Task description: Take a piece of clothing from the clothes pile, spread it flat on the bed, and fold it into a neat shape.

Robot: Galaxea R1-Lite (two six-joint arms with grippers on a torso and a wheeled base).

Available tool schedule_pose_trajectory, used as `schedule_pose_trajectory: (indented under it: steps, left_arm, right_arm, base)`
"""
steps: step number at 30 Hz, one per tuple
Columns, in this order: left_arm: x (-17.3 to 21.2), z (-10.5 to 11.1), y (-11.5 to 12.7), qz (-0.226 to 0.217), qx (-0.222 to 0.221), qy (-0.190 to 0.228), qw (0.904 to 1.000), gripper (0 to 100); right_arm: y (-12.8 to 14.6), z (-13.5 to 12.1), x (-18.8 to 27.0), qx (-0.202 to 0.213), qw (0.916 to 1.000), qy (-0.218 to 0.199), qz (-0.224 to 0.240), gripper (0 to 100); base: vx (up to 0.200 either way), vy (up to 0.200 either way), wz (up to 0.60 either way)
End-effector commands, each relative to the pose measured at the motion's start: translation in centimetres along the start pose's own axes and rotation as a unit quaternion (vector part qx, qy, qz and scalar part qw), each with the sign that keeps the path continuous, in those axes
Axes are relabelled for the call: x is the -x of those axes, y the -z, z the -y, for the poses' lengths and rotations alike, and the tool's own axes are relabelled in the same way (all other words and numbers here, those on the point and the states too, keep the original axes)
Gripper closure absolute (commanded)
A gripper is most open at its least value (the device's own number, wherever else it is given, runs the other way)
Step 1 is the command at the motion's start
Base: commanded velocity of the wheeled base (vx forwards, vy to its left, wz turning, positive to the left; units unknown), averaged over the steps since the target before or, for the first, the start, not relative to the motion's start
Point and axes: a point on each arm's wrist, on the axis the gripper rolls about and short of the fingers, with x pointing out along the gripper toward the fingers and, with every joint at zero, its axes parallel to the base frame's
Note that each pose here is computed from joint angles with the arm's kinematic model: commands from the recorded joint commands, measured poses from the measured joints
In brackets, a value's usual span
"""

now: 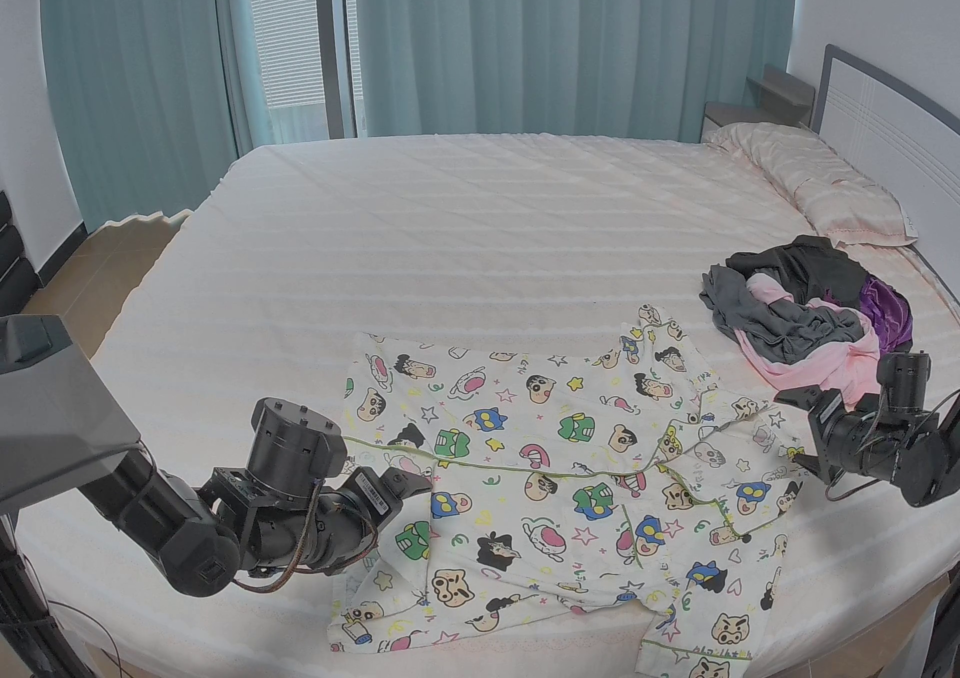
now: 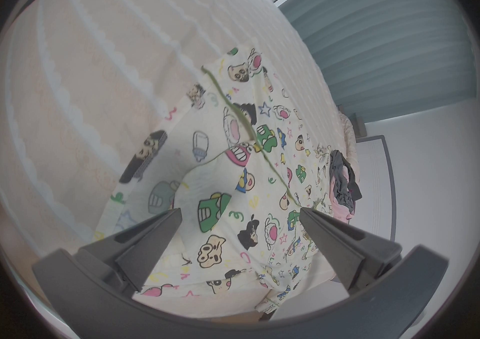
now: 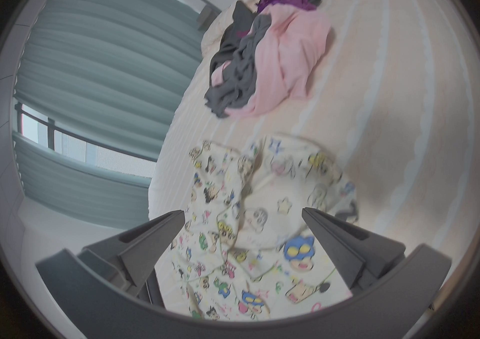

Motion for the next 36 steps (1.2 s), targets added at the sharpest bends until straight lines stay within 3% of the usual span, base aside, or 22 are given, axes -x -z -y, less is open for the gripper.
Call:
schedule_pose_trajectory:
  steps: [1, 8, 16, 23, 24, 36]
  left_arm:
    - [-0.5, -1.0, 0.7, -0.028, 0.019, -0.014, 0.9993, 0]
    - [-1.8, -1.7, 1.4, -0.031, 0.012, -0.041, 0.9986, 0]
    - [-2.0, -1.4, 1.4, -0.029, 0.010, -0.037, 0.9988, 0]
    - [-2.7, -1.4, 1.0, 0.025, 0.008, -0.057, 0.9981, 0]
    - [-2.7, -1.5, 1.0, 0.027, 0.007, -0.059, 0.9979, 100]
    - [-2.6, -1.6, 0.3, 0.038, -0.005, -0.063, 0.9973, 100]
  right_arm:
    - [3.0, -0.4, 1.0, 0.010, 0.9994, -0.012, -0.030, 0]
    - [3.4, -0.5, 1.3, 0.019, 0.9994, -0.021, -0.018, 0]
    - [4.4, -0.5, 1.1, 0.028, 0.9992, -0.015, -0.024, 0]
    - [4.4, -0.4, 1.0, 0.029, 0.9992, -0.014, -0.025, 0]
    - [4.4, -0.4, 1.0, 0.029, 0.9992, -0.014, -0.025, 0]
    - [4.4, -0.5, 1.2, 0.030, 0.9991, -0.017, -0.023, 0]
  base:
    - [0.000, 0.000, 0.00]
    - [0.000, 0.000, 0.00]
    - [0.000, 0.000, 0.00]
    - [0.000, 0.000, 0.00]
    - [0.000, 0.000, 0.00]
    - [0.000, 0.000, 0.00]
